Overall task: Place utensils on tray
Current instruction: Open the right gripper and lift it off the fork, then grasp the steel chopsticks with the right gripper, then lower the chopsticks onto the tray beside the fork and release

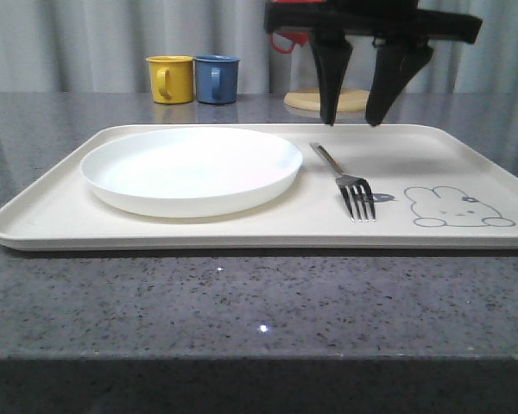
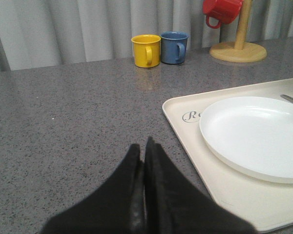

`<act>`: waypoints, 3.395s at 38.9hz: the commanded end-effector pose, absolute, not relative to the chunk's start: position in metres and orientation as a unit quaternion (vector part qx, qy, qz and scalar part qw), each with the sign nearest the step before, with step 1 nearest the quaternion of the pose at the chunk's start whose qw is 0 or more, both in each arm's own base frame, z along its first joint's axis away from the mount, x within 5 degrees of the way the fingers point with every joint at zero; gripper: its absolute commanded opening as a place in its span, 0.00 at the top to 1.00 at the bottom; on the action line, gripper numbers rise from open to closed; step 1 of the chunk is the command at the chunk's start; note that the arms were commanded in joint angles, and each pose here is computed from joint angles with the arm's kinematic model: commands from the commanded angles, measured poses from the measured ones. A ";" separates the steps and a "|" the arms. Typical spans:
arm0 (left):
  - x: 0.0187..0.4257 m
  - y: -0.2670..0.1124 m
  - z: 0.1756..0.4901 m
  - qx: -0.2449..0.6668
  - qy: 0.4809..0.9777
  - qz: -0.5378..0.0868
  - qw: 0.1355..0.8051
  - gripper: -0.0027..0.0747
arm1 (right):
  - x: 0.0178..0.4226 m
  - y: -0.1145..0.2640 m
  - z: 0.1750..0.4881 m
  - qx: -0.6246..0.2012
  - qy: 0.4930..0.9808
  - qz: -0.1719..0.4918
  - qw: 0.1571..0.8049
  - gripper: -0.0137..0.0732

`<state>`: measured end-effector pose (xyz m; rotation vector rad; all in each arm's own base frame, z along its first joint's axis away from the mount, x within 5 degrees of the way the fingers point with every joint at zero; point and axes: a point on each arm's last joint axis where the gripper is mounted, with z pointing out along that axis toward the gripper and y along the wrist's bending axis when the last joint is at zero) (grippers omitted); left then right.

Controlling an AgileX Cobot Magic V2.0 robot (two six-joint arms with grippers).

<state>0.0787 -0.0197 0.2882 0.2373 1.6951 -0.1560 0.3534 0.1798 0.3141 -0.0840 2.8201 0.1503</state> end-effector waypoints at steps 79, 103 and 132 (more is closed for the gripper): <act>0.079 -0.020 0.304 0.093 0.714 -0.077 0.690 0.99 | 0.310 -0.009 0.321 0.033 0.993 -0.007 0.114 0.89; 0.079 -0.020 0.304 0.093 0.714 -0.077 0.690 0.99 | 0.316 0.117 0.328 -0.023 0.987 0.085 0.135 0.89; 0.079 -0.020 0.304 0.093 0.714 -0.077 0.690 0.99 | 0.336 0.138 0.289 -0.007 0.995 0.072 0.071 0.88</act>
